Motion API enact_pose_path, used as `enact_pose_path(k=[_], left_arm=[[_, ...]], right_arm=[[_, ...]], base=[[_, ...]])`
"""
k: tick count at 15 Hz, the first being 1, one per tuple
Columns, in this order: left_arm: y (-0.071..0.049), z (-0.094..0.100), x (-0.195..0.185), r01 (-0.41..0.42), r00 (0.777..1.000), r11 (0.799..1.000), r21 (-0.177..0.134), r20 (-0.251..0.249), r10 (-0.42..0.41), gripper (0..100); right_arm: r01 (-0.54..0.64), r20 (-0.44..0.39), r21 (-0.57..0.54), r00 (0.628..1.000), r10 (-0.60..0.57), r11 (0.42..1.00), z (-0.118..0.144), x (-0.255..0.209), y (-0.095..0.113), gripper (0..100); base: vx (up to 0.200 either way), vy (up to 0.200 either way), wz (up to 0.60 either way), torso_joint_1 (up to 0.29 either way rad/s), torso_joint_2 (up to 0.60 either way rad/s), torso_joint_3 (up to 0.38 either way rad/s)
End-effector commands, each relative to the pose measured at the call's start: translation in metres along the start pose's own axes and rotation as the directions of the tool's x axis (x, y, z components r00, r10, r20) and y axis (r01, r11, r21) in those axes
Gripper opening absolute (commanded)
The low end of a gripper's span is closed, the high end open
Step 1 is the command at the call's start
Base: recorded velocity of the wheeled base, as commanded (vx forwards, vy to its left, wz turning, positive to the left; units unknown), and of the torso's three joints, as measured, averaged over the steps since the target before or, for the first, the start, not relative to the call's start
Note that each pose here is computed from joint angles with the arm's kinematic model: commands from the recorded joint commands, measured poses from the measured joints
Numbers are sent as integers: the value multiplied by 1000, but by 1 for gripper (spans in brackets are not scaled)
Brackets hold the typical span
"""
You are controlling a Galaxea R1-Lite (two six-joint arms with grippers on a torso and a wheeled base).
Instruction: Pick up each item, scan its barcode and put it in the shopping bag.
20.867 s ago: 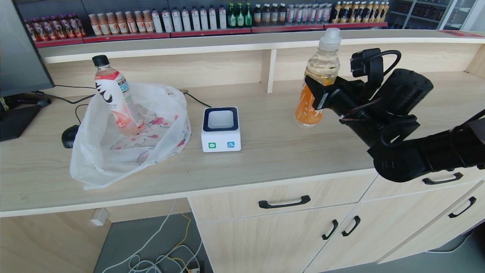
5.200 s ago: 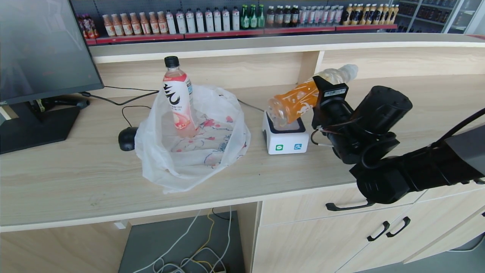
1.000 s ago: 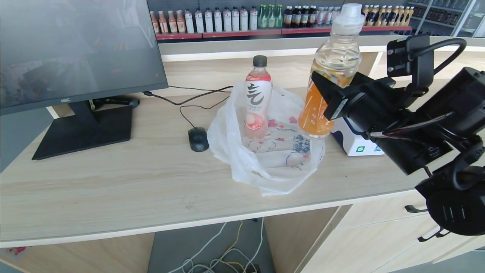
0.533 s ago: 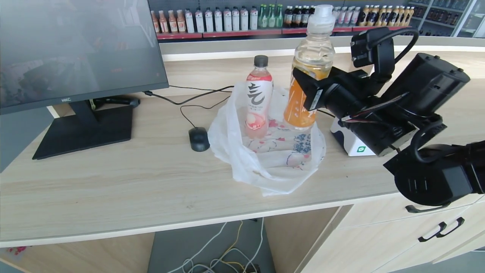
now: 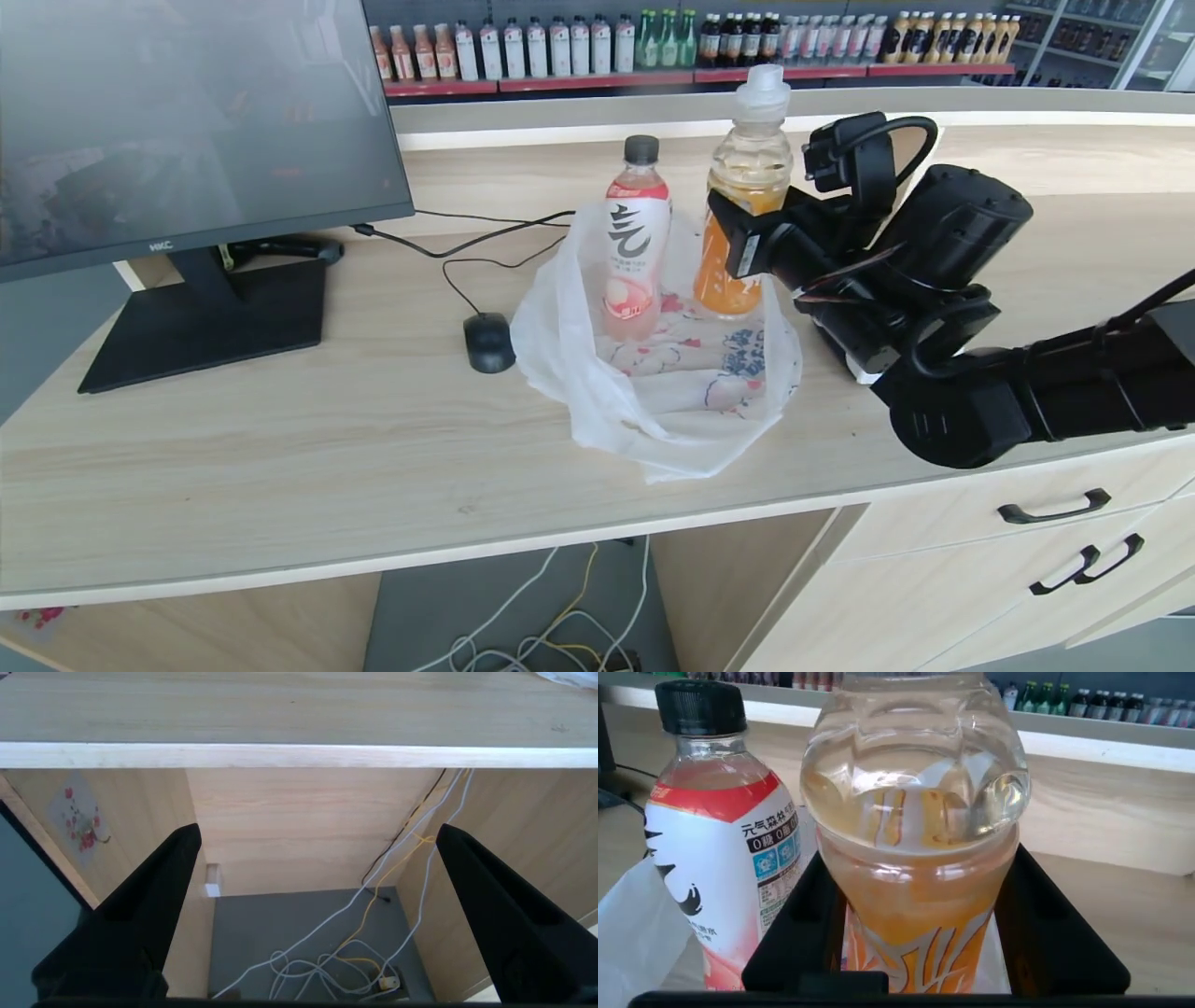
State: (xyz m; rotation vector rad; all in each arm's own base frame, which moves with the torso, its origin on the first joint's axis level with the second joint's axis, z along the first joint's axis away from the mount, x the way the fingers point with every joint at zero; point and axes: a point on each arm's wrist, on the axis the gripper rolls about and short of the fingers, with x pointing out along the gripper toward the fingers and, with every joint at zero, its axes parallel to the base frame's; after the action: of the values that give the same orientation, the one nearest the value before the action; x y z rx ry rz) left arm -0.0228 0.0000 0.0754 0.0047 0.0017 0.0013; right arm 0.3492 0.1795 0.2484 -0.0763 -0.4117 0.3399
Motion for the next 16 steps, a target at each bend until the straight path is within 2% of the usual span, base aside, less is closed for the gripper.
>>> enact_pose_path(k=[1, 16], left_arm=[[0, 0, 0, 0, 1000, 1000, 0, 0, 0, 100], [0, 0, 0, 1, 1000, 1000, 0, 2, -1, 100]], right_arm=[[1, -14, -4, 1000, -1, 1000, -9, 3, -1, 0], [-10, -60, -7, 998, 9, 1000, -32, 4, 3, 0]], base=[[0, 0, 0, 56, 2, 2], [0, 0, 0, 0, 0, 0]])
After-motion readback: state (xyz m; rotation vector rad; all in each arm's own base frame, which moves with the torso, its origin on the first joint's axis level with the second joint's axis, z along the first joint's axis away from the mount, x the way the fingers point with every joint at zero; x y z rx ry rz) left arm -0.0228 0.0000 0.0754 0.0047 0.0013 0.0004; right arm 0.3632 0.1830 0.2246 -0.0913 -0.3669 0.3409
